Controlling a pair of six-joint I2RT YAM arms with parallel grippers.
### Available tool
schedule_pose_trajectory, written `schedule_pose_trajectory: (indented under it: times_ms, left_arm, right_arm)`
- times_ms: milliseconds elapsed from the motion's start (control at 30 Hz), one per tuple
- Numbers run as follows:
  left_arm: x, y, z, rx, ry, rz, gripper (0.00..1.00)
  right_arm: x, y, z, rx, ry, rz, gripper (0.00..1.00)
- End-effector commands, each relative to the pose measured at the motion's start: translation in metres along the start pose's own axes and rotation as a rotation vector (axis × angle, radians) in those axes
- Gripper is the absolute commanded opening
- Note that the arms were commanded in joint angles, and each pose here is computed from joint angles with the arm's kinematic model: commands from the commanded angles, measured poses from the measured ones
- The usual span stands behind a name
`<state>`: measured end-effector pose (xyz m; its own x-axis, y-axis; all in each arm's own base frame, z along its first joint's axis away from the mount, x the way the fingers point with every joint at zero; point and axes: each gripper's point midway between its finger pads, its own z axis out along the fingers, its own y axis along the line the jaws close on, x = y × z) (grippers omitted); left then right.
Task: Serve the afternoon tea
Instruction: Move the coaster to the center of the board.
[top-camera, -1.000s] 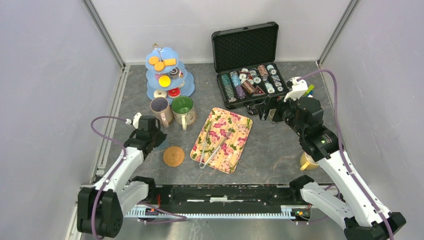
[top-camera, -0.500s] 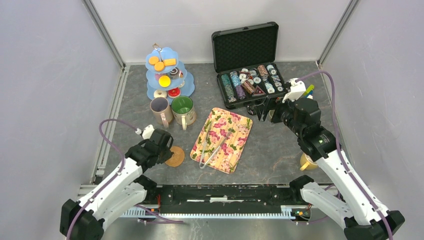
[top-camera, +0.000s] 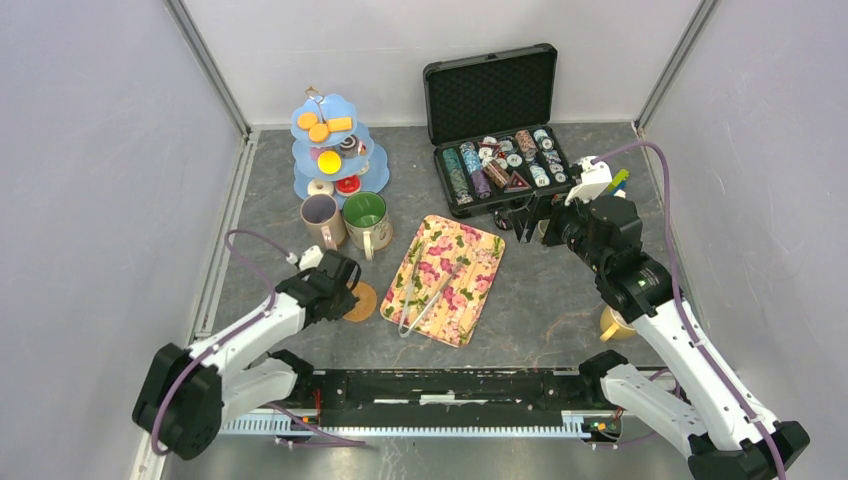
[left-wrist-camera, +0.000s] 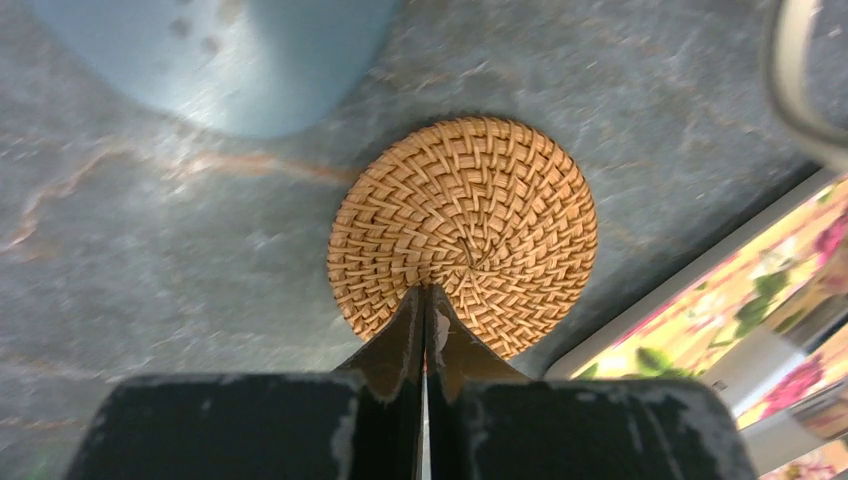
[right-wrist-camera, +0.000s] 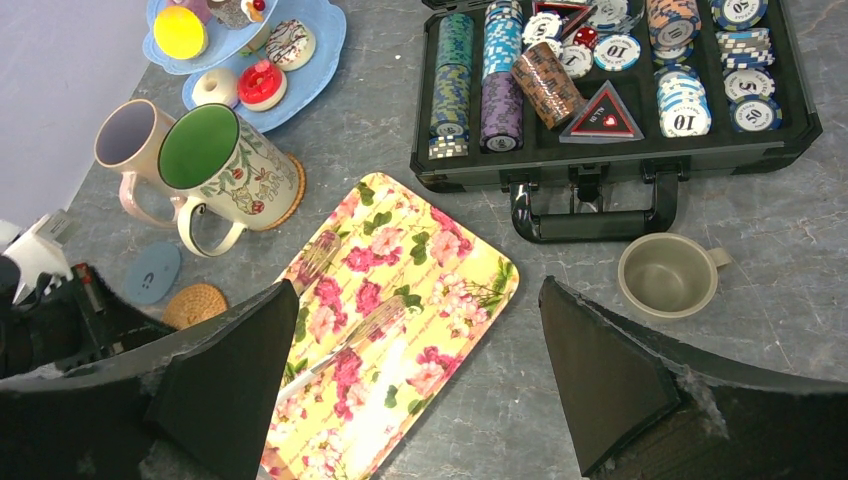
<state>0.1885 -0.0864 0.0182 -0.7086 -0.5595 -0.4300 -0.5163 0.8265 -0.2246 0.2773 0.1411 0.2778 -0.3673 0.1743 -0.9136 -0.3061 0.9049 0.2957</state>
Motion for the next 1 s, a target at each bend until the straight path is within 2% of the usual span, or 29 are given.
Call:
schedule_pose_trajectory:
  times_ms: [0, 267, 500, 700, 833, 900, 967]
  left_arm:
    - [-0.015, -0.035, 0.019, 0.061, -0.05, 0.004, 0.02]
    - [-0.029, -0.053, 0.033, 0.039, -0.08, 0.039, 0.02]
    - [-0.035, -0.05, 0.032, 0.011, -0.107, 0.035, 0.03]
    - [-0.052, -0.064, 0.005, 0.07, -0.136, 0.062, 0.23]
    - [-0.048, -0.068, -0.013, 0.107, -0.134, 0.086, 0.37]
    - [-0.038, -0.065, -0.017, 0.106, -0.12, 0.099, 0.41]
    - [-0.026, -0.06, -0.018, 0.102, -0.105, 0.118, 0.41]
  right_arm:
    - [-0.009, 0.002, -0.001, -0.006, -0.033, -0.009, 0.98]
    - [-0.004, -0.006, -0.002, 0.027, -0.023, -0.026, 0.98]
    - [-0.002, -0.007, 0.0, 0.032, -0.021, -0.028, 0.98]
    - [0.006, -0.008, 0.003, 0.034, 0.002, -0.022, 0.98]
    - [0.008, -0.008, 0.003, 0.033, 0.004, -0.013, 0.98]
    - [0.009, -0.008, 0.004, 0.033, 0.005, -0.008, 0.98]
    - [0.009, -0.008, 0.003, 0.032, 0.004, -0.005, 0.98]
